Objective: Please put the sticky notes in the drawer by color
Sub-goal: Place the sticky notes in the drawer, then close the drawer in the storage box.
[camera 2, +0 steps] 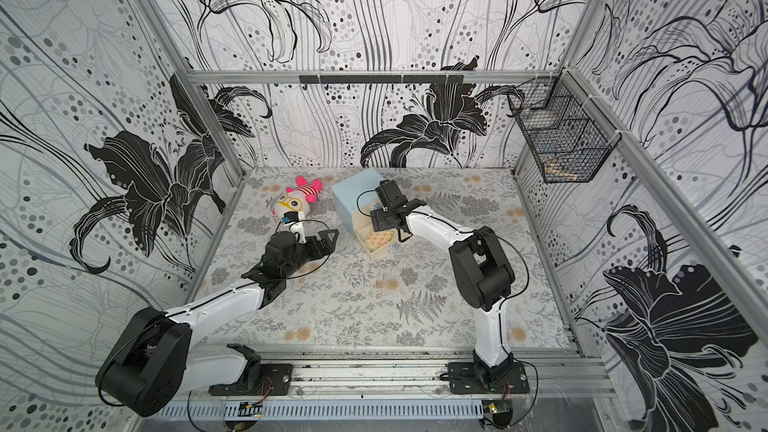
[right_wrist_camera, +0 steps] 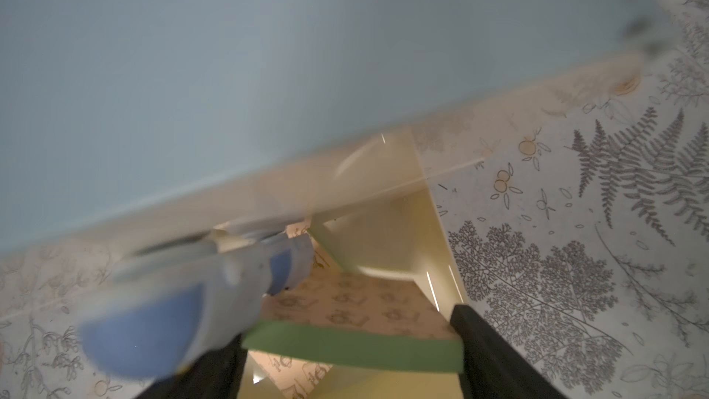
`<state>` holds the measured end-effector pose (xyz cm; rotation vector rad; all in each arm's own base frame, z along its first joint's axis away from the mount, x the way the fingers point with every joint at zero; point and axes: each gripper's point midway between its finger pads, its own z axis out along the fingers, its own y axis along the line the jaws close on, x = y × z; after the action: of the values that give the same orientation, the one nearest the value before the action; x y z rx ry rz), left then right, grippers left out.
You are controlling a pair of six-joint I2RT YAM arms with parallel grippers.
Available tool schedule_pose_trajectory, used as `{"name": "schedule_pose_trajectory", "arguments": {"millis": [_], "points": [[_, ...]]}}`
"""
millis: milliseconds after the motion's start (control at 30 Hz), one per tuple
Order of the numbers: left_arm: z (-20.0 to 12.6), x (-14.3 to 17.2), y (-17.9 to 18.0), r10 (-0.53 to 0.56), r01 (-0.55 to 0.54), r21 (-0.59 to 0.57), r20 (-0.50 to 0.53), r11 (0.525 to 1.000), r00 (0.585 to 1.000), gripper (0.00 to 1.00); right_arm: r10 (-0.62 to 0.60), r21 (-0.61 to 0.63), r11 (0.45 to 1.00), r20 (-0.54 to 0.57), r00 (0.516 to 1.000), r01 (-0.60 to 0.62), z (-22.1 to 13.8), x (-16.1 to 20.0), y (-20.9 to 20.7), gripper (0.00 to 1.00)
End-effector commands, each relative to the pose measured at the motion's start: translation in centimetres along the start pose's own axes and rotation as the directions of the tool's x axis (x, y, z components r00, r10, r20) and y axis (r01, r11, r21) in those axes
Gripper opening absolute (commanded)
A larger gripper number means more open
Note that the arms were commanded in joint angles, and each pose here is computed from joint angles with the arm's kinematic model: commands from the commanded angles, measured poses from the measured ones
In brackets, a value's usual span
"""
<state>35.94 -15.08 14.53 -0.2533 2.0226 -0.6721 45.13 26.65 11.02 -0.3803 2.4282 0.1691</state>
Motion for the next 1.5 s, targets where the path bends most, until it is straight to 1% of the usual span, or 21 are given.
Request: {"name": "schedule_pose_trajectory", "arguments": {"millis": [0,133,200,367,467,600,667,767,867,933,1000,1100,1167,1267,1333,1467], "points": [[0.3,-1.2,-0.6,0.004,-0.005,0.02,0.036,1.0,0.999,0.97,-0.003,-0.015,1.0,-0.003,1.0,0.003,0.6,0.2,0.0,0.89],[0.3,-1.3,-0.8,0.005,-0.006,0.028,0.037,1.0,0.999,0.97,-0.007,-0.011,1.0,-0.015,1.0,0.007,0.6,0.2,0.0,0.97],[0.3,-1.3,-0.7,0.006,-0.007,0.025,0.038,1.0,0.999,0.97,-0.005,-0.008,1.0,-0.006,1.0,0.005,0.1,-0.1,-0.1,0.99],[0.4,-1.2,-0.7,0.005,-0.006,0.025,0.036,1.0,0.999,0.97,0.005,-0.005,1.0,0.016,1.0,-0.005,-1.6,-0.3,-0.4,0.99],[0.3,-1.3,-0.8,0.002,-0.003,0.029,0.038,1.0,0.999,0.97,0.015,-0.01,1.0,0.013,1.0,-0.015,-2.1,0.6,-0.6,0.99],[0.2,-1.7,-1.2,0.002,-0.004,0.041,0.05,0.999,0.999,0.97,0.065,-0.039,0.997,0.043,0.997,-0.063,-3.4,2.0,-0.8,0.94],[-0.1,-2.5,-1.7,-0.005,0.001,0.057,0.076,0.998,0.997,0.97,0.097,-0.061,0.994,0.068,0.993,-0.093,-4.3,2.8,-0.9,0.93],[-0.9,-4.7,-2.8,-0.024,0.012,0.082,0.147,0.997,0.989,0.97,0.135,-0.092,0.988,0.106,0.985,-0.126,-5.5,4.5,-1.2,0.93],[-1.2,-7.5,-3.9,-0.021,0.004,0.076,0.22,0.997,0.975,0.97,0.163,-0.106,0.983,0.119,0.979,-0.151,-5.8,6.7,-1.6,0.92],[-1.0,-9.5,-4.6,0.003,-0.016,0.051,0.253,0.999,0.967,0.97,0.192,-0.123,0.976,0.111,0.975,-0.179,-5.9,8.2,-1.7,0.89],[0.0,-10.9,-5.1,0.025,-0.031,0.018,0.254,0.999,0.967,0.97,0.218,-0.143,0.969,0.099,0.971,-0.202,-5.8,9.5,-1.6,0.85],[2.6,-12.4,-5.7,0.085,-0.079,-0.038,0.197,0.996,0.977,0.97,0.247,-0.173,0.958,0.087,0.965,-0.229,-5.7,10.8,-1.4,0.78],[4.5,-12.9,-6.1,0.119,-0.113,-0.048,0.158,0.992,0.98,0.97,0.258,-0.187,0.952,0.073,0.963,-0.24,-5.4,11.6,-1.2,0.74],[7.4,-13.7,-6.8,0.168,-0.167,-0.026,0.111,0.986,0.979,0.98,0.277,-0.203,0.944,0.052,0.959,-0.261,-4.9,12.5,-0.9,0.7],[9.2,-14.1,-7.1,0.216,-0.215,-0.022,0.072,0.976,0.974,0.99,0.288,-0.214,0.938,0.04,0.957,-0.273,-4.4,12.9,-0.7,0.68],[12.5,-14.7,-7.6,0.342,-0.342,-0.012,0.015,0.94,0.94,0.99,0.306,-0.245,0.925,0.019,0.952,-0.292,-3.9,13.5,-0.1,0.66]]}}
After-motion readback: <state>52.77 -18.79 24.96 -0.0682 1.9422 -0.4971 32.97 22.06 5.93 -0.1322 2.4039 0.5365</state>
